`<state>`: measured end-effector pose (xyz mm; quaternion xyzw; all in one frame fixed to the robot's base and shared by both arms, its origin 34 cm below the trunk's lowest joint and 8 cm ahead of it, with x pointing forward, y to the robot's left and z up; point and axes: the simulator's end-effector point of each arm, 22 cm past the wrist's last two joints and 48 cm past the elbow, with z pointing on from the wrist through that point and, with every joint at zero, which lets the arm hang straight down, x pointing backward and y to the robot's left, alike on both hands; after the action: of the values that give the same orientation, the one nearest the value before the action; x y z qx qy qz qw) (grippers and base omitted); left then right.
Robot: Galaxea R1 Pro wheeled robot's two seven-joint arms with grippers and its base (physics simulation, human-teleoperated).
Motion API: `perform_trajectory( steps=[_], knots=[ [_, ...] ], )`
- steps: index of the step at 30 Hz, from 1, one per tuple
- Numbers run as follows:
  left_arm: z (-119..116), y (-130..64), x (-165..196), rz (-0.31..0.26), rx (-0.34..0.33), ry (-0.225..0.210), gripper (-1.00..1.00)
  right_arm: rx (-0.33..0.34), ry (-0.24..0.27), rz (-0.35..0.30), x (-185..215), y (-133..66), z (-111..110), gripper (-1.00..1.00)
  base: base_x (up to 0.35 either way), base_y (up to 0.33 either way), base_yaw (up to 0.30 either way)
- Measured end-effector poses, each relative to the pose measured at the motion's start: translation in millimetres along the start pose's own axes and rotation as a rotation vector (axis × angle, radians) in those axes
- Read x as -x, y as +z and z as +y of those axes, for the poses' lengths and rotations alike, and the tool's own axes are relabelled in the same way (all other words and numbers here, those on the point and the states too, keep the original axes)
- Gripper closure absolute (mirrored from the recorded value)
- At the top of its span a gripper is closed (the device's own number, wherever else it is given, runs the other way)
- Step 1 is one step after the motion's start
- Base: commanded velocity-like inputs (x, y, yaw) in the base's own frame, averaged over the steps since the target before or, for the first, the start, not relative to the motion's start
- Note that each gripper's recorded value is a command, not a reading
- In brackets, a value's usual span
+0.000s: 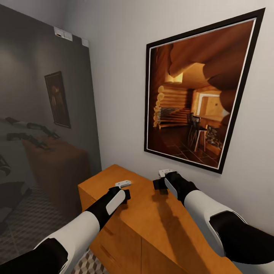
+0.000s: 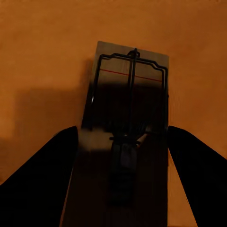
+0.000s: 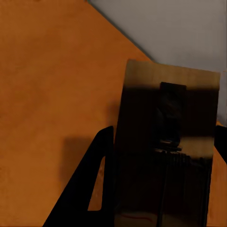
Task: Take the four mousetraps from the cabinet in the bathroom and place them on the bathroom floor. Make sure all four end up on the same floor surface, and ensure that at least two of them are either under or directly next to the same bathroom sink.
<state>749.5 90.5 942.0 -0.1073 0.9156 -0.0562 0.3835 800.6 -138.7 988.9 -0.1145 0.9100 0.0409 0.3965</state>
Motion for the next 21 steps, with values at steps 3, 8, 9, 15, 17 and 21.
perform_trajectory(
  steps=[3, 8, 9, 15, 17, 21],
  knots=[
    [-0.7, -3.0, 2.1, 0.000, 0.000, 0.000, 1.00, 0.000, 0.000, 0.000, 2.2, -2.9, -0.2, 1.00, 0.000, 0.264, 0.000],
    [-1.9, -7.8, 5.5, 0.000, -0.002, 0.000, 1.00, 0.000, 0.000, 0.000, 5.8, -7.6, -0.1, 1.00, 0.000, 0.274, 0.000],
    [-2.1, -8.8, 6.2, 0.000, -0.002, 0.000, 1.00, 0.000, 0.000, 0.000, 6.6, -8.6, 0.1, 1.00, 0.000, 0.276, 0.000],
    [-3.0, -14.4, 10.0, 0.001, -0.001, -0.001, 1.00, 0.000, 0.001, 0.001, 10.7, -14.1, 0.3, 1.00, -0.023, 0.274, 0.000],
    [-3.2, -16.2, 11.1, 0.001, 0.000, -0.001, 1.00, 0.001, 0.001, 0.001, 12.0, -15.8, 0.5, 1.00, -0.131, 0.245, 0.000],
    [-3.5, -19.7, 13.4, 0.001, 0.001, -0.001, 1.00, 0.001, 0.002, 0.001, 14.5, -19.2, 0.7, 1.00, -0.195, 0.219, 0.000]
  ],
)
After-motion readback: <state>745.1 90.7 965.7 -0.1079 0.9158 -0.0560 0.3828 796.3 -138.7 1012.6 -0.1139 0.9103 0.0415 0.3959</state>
